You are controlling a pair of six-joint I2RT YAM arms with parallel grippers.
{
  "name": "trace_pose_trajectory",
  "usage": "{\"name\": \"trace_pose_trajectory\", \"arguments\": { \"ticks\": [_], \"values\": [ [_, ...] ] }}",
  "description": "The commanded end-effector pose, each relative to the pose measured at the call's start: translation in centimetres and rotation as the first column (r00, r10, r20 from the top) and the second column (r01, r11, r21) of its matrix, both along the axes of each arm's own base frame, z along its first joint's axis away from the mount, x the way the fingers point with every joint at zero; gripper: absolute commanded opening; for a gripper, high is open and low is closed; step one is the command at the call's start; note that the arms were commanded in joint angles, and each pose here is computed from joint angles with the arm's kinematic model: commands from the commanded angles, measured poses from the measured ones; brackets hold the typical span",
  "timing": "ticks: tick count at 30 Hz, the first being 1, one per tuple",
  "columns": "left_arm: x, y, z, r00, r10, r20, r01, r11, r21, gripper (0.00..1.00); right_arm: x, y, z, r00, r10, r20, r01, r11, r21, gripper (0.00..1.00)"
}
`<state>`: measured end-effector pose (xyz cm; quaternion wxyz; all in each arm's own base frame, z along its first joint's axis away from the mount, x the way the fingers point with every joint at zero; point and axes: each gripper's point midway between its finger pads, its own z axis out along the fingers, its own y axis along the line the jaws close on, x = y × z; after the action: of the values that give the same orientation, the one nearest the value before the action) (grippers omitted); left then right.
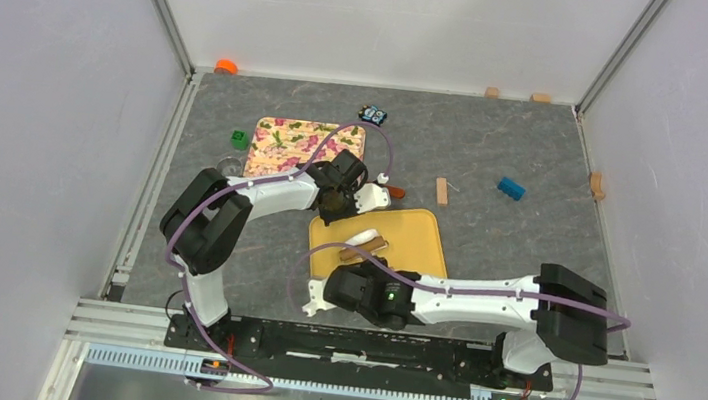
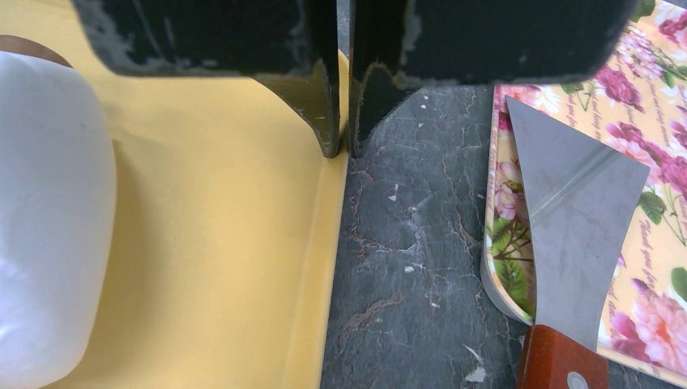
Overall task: Roll out the dumpling wrappers from the dough
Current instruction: Flatten out the dough on the work surface.
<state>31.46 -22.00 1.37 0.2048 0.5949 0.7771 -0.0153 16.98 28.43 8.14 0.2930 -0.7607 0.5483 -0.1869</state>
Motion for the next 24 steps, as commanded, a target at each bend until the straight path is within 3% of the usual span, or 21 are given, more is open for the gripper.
{"name": "trace_pose_trajectory", "arguments": {
  "ticks": [1, 9, 18, 24],
  "values": [
    [-3.1, 2.8, -6.1, 0.990, -0.008, -0.144, 0.026, 0.992, 0.123, 0.02, -6.7, -9.5, -7.4, 0.927, -0.076, -0.369, -0.052, 0.944, -0.325, 0.00],
    [-3.1, 2.8, -6.1, 0.990, -0.008, -0.143, 0.026, 0.992, 0.125, 0.02, -4.3, -4.7, -8.0, 0.934, -0.007, -0.357, -0.091, 0.963, -0.256, 0.00],
    [-3.1, 2.8, -6.1, 0.990, -0.010, -0.144, 0.028, 0.992, 0.123, 0.02, -7.2, -10.4, -8.4, 0.906, -0.111, -0.407, -0.015, 0.955, -0.295, 0.00],
    [-3.1, 2.8, -6.1, 0.990, -0.008, -0.143, 0.026, 0.992, 0.123, 0.02, -5.8, -7.9, -8.6, 0.921, -0.056, -0.387, -0.058, 0.959, -0.277, 0.00]
  ]
}}
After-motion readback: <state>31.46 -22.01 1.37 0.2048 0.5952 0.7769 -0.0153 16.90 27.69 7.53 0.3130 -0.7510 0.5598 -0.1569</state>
